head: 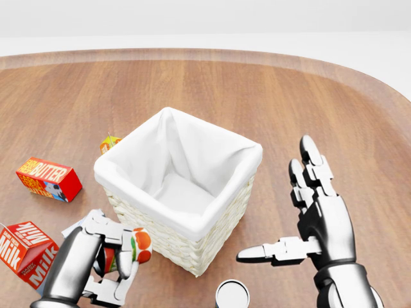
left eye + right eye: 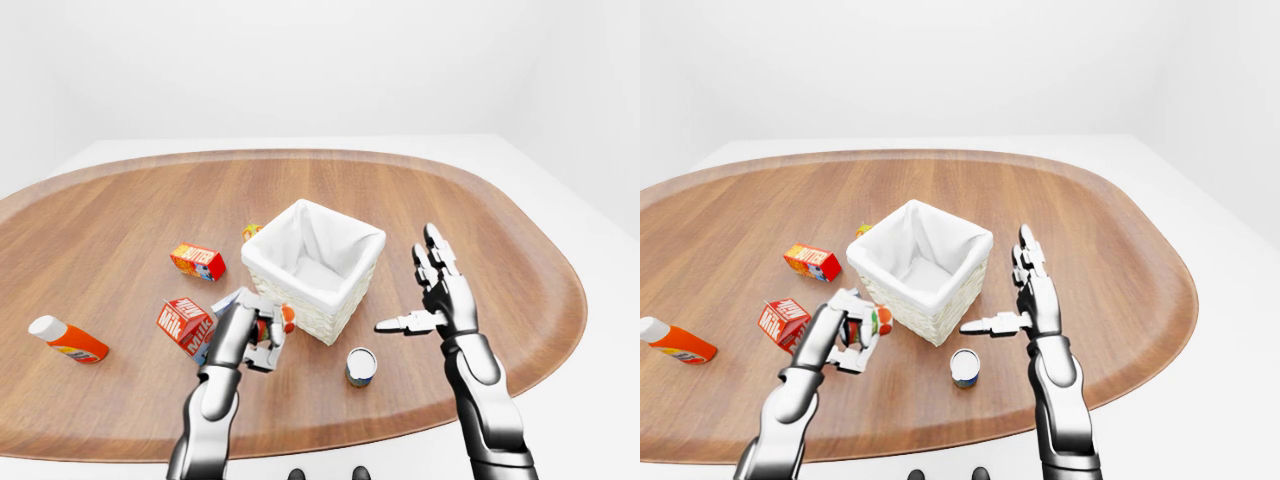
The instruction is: Pick up the tomato sauce, and put it in the basket.
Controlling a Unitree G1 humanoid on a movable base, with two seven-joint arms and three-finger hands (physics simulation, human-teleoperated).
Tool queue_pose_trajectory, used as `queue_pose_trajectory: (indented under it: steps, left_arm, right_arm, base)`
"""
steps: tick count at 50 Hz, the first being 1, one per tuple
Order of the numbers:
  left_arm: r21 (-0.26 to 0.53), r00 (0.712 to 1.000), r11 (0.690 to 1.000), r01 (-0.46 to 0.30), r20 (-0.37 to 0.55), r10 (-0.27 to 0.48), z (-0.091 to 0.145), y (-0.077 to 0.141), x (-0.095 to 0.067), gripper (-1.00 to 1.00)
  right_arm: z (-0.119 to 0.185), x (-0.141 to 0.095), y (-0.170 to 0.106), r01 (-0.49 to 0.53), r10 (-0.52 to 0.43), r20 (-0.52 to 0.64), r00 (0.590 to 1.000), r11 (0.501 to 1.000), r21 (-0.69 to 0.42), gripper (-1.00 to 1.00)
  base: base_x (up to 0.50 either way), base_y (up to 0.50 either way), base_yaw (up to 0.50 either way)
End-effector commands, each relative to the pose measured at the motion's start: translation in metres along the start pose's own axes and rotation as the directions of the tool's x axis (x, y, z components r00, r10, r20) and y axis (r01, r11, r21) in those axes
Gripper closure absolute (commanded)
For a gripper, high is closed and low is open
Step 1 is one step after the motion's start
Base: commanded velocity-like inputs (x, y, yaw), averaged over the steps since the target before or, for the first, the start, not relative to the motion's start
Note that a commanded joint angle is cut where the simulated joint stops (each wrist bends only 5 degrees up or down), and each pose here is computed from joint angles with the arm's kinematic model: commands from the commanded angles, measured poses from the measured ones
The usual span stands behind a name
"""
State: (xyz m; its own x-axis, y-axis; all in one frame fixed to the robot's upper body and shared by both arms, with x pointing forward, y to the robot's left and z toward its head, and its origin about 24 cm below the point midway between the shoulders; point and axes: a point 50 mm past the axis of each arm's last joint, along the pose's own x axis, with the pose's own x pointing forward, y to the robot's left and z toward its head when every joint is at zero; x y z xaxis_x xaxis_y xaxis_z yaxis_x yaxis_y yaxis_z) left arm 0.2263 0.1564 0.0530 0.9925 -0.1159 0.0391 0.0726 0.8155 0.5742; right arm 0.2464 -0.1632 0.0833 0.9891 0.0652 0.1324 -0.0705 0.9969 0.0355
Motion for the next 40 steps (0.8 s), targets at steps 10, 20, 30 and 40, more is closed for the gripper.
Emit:
queue_pose_trajectory:
  steps: [10,20,30,40]
  left_arm:
    - [-0.011,0.998,0.999,-0.032,0.057,0.033,0.015,0.013,-0.002,1.0]
    - [-0.009,0.997,0.999,-0.035,0.066,0.036,0.02,0.016,-0.003,1.0]
    - [-0.01,0.996,0.999,-0.045,0.077,0.046,0.028,0.022,-0.004,1.0]
    - [-0.011,0.995,0.999,-0.05,0.084,0.051,0.034,0.027,-0.003,1.0]
  right_arm:
    - [0.0,0.001,0.0,0.002,-0.002,0.0,1.0,1.0,0.001,-1.0]
    - [0.003,0.001,-0.001,0.006,-0.006,0.013,1.0,1.0,-0.001,-1.0]
    - [-0.002,0.002,-0.001,0.006,-0.006,-0.009,1.0,1.0,-0.003,-1.0]
    - [-0.001,0.002,-0.001,0.008,-0.008,-0.003,1.0,1.0,-0.004,-1.0]
  base:
    - [0.0,0.0,0.0]
    - [0.0,0.0,0.0]
    - [0.0,0.0,0.0]
    - [0.0,0.0,0.0]
